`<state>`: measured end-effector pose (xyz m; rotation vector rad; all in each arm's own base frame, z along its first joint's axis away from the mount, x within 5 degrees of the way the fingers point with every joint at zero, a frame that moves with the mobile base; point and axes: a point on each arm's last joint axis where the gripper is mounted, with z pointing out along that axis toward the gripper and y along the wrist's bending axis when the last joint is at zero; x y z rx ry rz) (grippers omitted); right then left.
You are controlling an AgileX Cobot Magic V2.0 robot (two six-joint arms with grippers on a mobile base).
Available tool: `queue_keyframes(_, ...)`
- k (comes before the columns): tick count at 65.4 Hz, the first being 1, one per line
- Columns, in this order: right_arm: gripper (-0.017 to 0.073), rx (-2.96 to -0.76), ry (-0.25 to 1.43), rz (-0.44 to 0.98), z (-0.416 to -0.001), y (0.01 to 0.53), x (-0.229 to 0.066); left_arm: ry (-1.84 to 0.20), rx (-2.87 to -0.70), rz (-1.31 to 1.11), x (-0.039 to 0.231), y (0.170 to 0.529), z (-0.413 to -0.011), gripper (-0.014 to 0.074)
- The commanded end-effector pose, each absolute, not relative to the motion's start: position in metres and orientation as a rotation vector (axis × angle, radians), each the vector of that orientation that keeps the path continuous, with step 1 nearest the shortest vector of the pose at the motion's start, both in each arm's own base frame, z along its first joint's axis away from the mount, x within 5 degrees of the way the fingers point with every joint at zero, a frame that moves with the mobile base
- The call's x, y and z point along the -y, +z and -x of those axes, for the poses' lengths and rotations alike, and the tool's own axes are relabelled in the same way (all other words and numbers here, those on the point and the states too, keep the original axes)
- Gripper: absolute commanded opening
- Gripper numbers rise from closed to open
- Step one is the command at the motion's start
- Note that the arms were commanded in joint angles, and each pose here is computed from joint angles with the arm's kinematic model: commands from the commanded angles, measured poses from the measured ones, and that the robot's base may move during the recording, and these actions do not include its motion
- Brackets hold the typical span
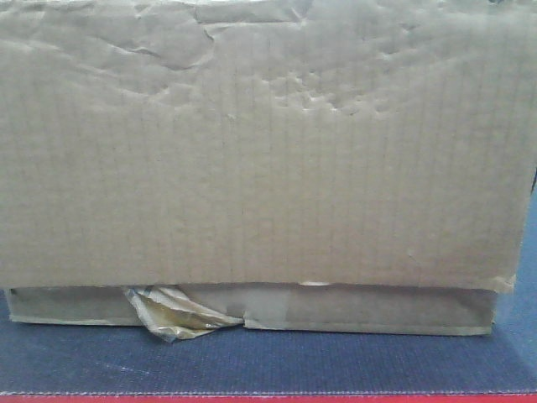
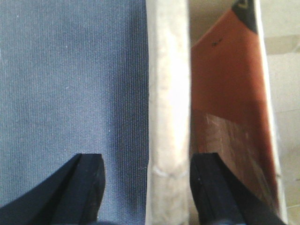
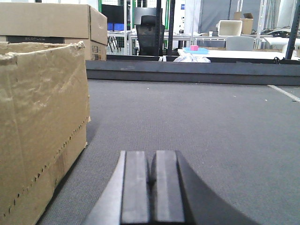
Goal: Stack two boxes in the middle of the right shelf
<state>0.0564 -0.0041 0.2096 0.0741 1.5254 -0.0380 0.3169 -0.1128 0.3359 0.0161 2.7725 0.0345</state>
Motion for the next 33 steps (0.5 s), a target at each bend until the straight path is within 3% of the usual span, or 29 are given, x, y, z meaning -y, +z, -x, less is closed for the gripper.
queue_keyframes(1, -0.0162, -1.508, -0.037, -0.081, -0.0562, 0.2108, 0.0043, 0.020, -2.759, -0.020, 0.1112, 0.3408, -0.3137, 0.0318)
queue_keyframes(33, -0.0162, -1.419, -0.040, -0.078, -0.0553, 0.2188, 0.0045, -0.018, -2.765, -0.039, 0.1131, 0.3421, -0.3133, 0.0318)
